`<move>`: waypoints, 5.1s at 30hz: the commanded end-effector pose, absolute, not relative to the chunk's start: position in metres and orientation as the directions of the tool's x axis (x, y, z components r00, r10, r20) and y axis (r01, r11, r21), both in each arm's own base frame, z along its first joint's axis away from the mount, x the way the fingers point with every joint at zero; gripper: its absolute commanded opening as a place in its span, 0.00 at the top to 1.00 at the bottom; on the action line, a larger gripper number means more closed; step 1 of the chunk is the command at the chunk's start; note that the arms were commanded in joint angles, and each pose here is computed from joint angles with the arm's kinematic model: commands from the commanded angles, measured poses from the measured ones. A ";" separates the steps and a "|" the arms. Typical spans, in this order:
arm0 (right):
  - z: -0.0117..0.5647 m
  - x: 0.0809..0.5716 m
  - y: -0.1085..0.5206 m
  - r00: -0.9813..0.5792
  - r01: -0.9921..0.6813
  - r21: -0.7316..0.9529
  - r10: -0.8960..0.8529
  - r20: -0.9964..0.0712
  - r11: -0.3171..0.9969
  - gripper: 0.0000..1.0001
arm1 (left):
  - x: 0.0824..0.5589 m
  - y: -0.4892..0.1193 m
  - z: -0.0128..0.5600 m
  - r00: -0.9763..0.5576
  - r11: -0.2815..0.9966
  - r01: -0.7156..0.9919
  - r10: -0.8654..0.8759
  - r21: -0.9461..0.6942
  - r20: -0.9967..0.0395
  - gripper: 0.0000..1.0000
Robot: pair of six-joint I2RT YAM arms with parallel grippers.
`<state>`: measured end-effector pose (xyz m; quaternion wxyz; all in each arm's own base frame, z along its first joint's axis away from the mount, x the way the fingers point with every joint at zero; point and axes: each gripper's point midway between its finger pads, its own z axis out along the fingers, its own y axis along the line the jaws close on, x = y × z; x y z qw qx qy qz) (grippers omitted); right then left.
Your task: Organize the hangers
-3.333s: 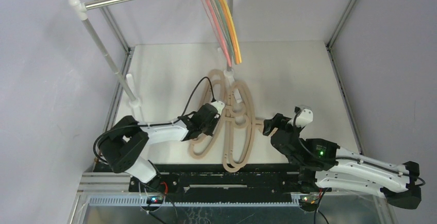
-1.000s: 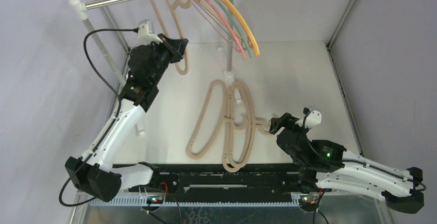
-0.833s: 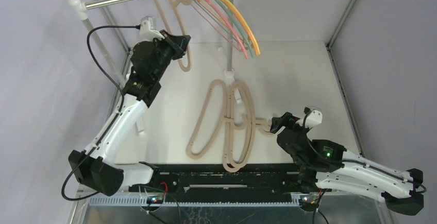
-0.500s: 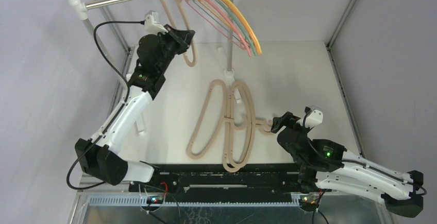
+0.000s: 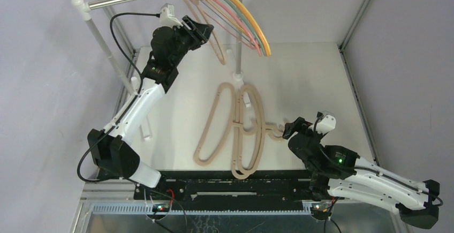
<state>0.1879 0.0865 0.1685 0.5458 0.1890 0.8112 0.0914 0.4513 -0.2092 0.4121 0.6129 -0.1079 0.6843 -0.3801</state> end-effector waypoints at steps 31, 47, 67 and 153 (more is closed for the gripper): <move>0.161 0.197 0.110 -0.364 0.154 0.367 0.398 -0.842 0.917 0.10 | 0.291 -0.183 0.201 -0.452 0.837 0.367 -0.219 -0.405 -0.864 0.19; 0.163 0.193 0.103 -0.361 0.158 0.384 0.415 -0.835 0.910 0.11 | 0.236 -0.241 0.058 -0.662 0.875 0.425 0.124 -0.234 -0.739 0.39; 0.158 0.186 0.087 -0.349 0.188 0.392 0.434 -0.830 0.901 0.11 | 0.205 -0.246 -0.003 -0.736 0.882 0.461 0.319 -0.098 -0.597 0.39; 0.168 0.178 0.063 -0.314 0.194 0.412 0.454 -0.834 0.890 0.00 | 0.382 -0.147 0.500 0.041 0.586 0.433 -0.772 -0.685 -0.634 1.00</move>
